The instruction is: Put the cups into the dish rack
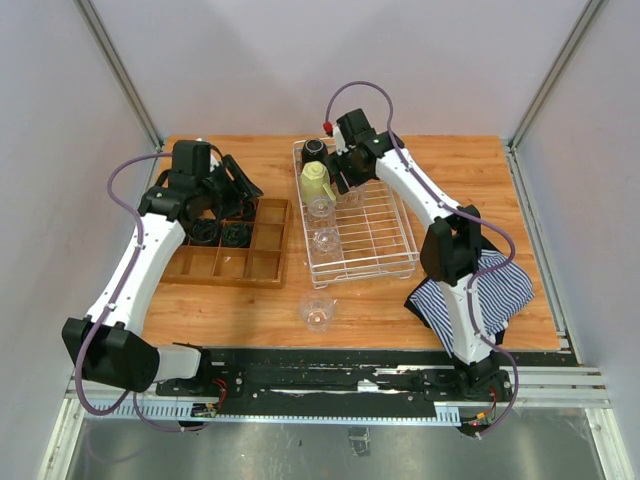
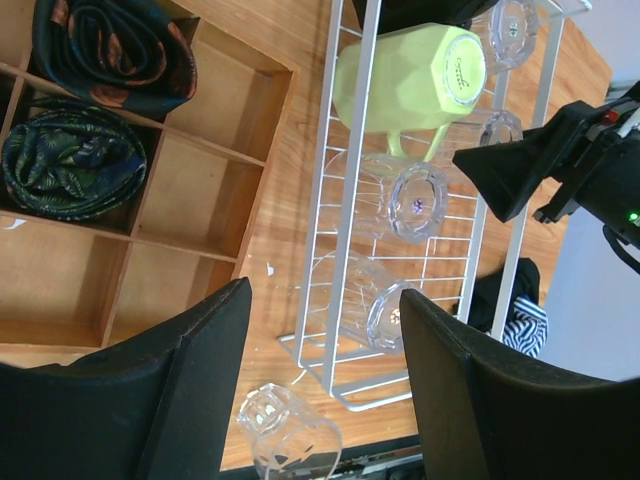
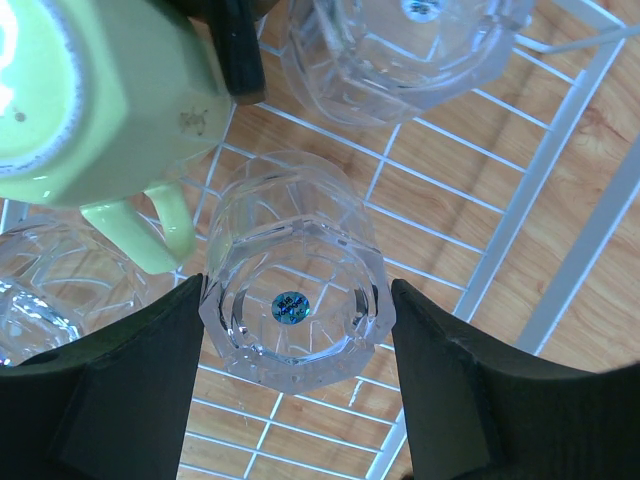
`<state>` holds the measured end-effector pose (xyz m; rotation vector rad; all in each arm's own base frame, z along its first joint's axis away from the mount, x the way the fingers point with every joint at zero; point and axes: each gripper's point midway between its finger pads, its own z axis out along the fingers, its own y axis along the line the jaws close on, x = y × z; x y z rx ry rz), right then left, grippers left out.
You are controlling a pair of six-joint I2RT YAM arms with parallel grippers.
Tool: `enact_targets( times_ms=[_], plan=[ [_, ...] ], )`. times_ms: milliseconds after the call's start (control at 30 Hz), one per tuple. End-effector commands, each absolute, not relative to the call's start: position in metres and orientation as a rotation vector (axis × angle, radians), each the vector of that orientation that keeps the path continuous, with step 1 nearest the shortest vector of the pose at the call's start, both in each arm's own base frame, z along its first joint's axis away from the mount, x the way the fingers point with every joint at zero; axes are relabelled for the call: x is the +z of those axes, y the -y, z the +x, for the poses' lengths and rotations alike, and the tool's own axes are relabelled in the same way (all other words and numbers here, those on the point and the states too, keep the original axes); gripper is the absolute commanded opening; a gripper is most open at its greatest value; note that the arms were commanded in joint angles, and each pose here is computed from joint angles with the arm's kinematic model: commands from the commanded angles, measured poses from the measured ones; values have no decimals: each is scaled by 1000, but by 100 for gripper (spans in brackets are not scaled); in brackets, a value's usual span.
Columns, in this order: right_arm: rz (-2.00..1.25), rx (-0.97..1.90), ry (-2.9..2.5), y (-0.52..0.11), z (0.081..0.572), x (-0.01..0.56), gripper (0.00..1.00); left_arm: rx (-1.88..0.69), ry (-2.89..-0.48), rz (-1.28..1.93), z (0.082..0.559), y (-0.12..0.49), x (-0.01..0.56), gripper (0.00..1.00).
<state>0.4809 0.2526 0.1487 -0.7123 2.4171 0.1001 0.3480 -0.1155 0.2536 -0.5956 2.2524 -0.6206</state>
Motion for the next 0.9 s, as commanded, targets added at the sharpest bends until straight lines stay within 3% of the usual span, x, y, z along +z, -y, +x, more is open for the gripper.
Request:
enact_targets(
  times_ms=[0,100,200,300,367,433,567,867],
  plan=[
    [-754,28,-2360,-261,486,160,10,-600,-2216,-572,343,107,270,65],
    [-768,-1,-2352,-264,487,158,11,-594,-2215,-572,342,105,271,65],
    [-781,-37,-2345,-264,487,156,18,-589,-2213,-573,341,104,272,65],
    [-780,-72,-2340,-261,490,154,40,-584,-2216,-570,340,103,273,65],
    [-776,-90,-2337,-259,492,155,43,-582,-2219,-570,340,103,272,65],
    [-772,-91,-2331,-259,493,156,55,-582,-2219,-570,339,102,272,65],
    [-771,-58,-2330,-264,494,155,61,-584,-2217,-570,339,103,273,65],
    [-765,-3,-2346,-271,493,148,65,-583,-2216,-572,338,102,272,65]
  ],
)
